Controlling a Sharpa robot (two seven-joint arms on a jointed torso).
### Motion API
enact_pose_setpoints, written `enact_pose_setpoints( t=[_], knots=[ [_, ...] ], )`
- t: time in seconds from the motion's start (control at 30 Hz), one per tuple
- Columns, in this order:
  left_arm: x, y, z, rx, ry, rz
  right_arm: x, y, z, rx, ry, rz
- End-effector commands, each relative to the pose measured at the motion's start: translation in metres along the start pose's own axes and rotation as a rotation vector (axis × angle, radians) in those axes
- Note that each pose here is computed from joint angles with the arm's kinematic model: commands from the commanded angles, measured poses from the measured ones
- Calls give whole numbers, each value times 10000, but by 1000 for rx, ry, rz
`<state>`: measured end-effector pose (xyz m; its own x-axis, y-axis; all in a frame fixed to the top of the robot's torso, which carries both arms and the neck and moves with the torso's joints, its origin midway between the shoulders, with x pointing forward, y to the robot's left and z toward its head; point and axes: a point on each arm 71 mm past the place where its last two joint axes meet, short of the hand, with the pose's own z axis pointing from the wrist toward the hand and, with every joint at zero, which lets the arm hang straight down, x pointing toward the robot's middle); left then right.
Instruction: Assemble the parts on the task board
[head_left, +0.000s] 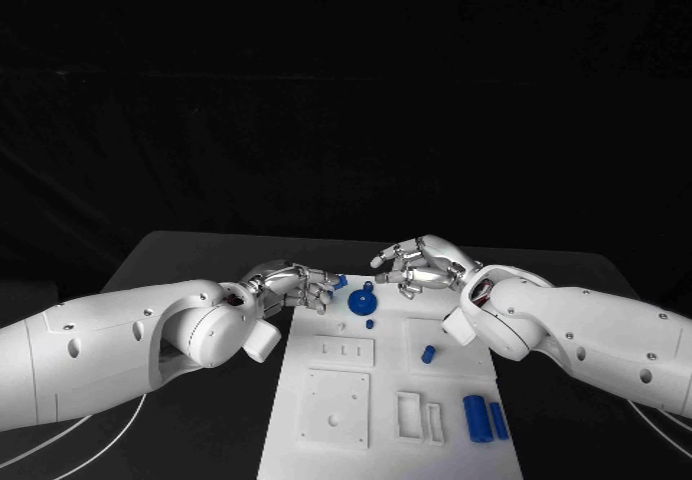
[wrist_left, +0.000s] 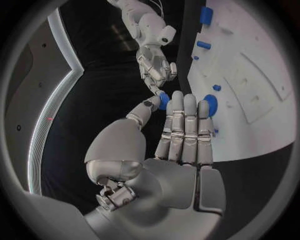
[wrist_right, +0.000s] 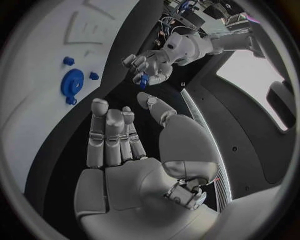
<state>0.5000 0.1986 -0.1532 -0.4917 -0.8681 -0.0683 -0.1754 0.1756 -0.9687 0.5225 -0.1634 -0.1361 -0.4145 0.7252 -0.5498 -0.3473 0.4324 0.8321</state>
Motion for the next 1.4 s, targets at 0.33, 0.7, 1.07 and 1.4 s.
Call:
enact_pose_setpoints(
  t=[0.33,0.7,1.07,1.4],
  knots=[
    [-191,-85,71,-72,-59,181,-443,6,47,-2,-124,-32],
    [-212,-329,171,-155,-58,416,-927,-27,111,27,-229,-76],
    [-119,-419,366,-235,-62,640,-1031,-106,230,55,-239,-119],
    [93,-462,502,-262,-54,877,-964,-80,273,49,-209,-133]
  ],
)
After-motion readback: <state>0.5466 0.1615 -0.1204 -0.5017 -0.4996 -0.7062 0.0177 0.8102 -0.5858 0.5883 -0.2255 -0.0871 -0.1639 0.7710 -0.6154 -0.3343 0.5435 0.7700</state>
